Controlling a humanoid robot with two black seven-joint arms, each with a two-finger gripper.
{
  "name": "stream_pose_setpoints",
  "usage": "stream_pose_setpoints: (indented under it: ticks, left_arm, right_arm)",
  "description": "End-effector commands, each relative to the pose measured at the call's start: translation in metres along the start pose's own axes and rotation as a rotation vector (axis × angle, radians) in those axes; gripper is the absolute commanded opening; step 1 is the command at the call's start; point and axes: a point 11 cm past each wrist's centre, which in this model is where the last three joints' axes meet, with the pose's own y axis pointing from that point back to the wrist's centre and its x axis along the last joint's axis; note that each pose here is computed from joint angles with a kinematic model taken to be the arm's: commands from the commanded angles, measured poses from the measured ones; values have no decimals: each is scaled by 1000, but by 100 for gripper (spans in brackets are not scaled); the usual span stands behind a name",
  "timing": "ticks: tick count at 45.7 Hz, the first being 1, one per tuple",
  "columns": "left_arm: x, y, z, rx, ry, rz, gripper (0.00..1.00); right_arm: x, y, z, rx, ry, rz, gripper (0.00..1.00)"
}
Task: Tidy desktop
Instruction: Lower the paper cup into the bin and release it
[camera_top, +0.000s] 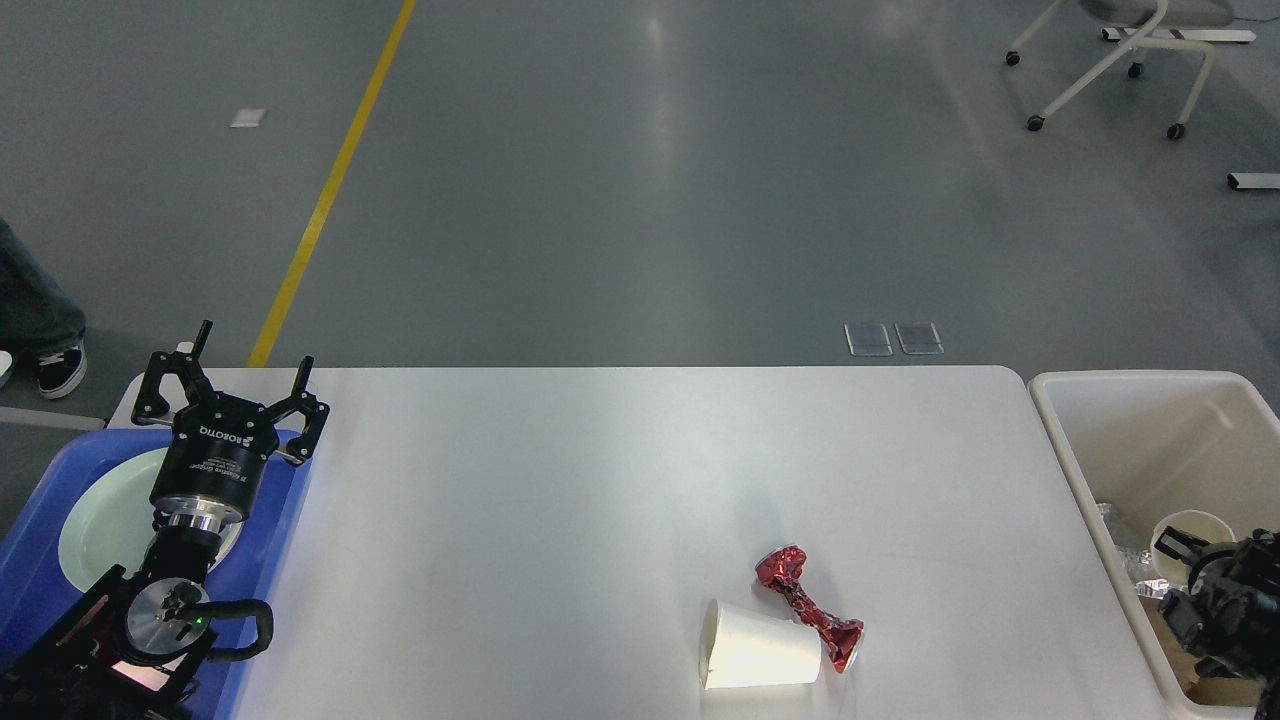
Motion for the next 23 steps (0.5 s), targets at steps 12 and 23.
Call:
stream_pose_setpoints:
  ticks: [12,23]
  left_arm:
    - [0,0,0,-1,0,0,96]
    - [0,0,0,-1,0,0,96]
  right_arm:
    - [0,0,1,2,5,45,100]
    - [2,1,-7,17,9,36,100]
